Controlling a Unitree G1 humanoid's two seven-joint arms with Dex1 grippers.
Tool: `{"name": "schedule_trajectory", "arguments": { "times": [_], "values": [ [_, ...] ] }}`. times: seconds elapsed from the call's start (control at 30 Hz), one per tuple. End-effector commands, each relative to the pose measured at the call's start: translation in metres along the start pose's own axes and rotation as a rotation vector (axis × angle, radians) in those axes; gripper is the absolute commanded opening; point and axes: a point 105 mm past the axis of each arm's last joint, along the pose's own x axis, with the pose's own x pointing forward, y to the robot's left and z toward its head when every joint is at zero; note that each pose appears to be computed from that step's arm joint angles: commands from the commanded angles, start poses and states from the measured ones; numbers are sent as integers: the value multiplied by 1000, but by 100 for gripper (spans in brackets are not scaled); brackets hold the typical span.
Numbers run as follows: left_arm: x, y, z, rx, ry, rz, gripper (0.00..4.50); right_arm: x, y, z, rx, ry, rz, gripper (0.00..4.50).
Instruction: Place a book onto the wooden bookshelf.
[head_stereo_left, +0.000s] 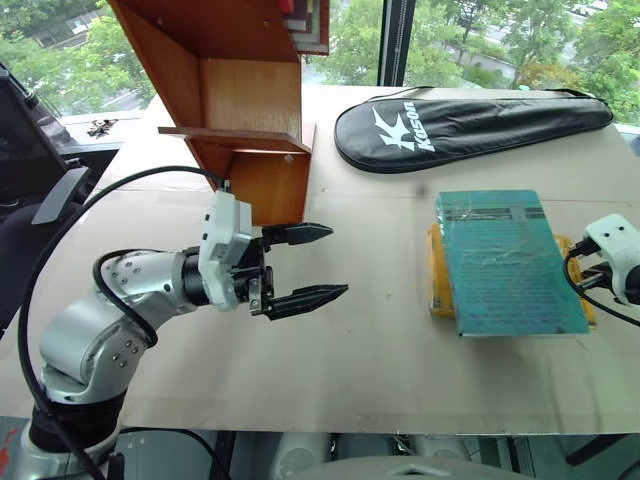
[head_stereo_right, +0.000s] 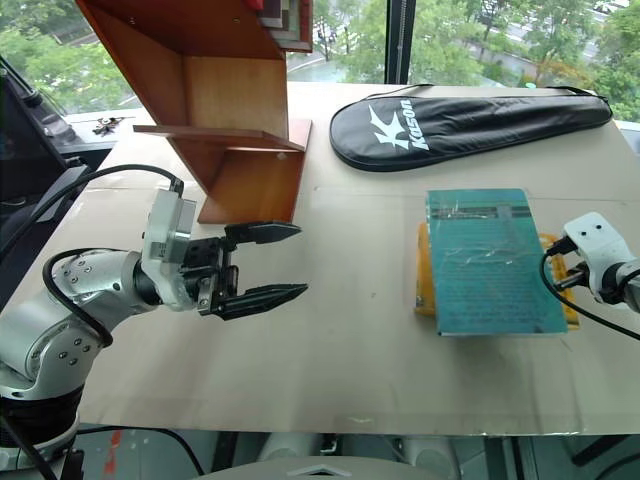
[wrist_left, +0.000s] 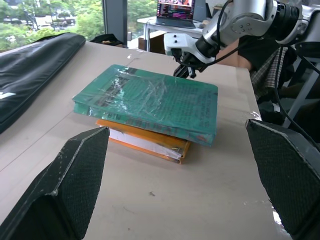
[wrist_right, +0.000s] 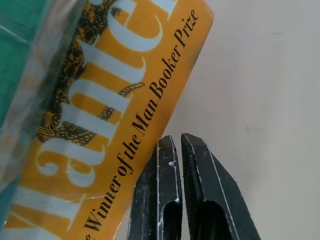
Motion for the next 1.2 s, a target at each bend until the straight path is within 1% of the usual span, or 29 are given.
{"name": "schedule_trajectory", "arguments": {
  "times": [0.03, 0.23, 0.3, 0.43, 0.53, 0.6, 0.73, 0.9, 1.0, 1.2],
  "values": [
    [1, -6, 7, 49, -13, -12, 450, -2, 21, 17, -2, -74, 90, 6],
    [-5, -4, 2, 40, 4, 1, 450, -1, 50, 38, 20, -159, 178, 6],
    [-7, -4, 0, 38, 7, 10, 450, 0, 52, 41, 16, -169, 173, 6],
    [-20, -2, -9, 27, 43, 47, 450, -19, 20, 41, -20, -204, 49, 6],
    [-36, 1, -18, -18, 41, 104, 450, -40, 17, 61, -39, -300, 79, 6],
    [-42, -1, -23, -28, 54, 108, 450, -41, 24, 68, -60, -324, 96, 6],
    [-46, -2, -23, -23, 55, 120, 450, -31, 45, 78, -81, -349, 139, 6],
    [-50, -1, -23, -12, 65, 137, 450, -22, 73, 82, -102, -353, 223, 6],
    [-52, -2, -25, -17, 71, 144, 450, -22, 92, 89, -115, -383, 281, 6],
    [-55, 0, -30, -22, 85, 173, 450, -23, 115, 100, -108, -425, 343, 6]
  ]
}}
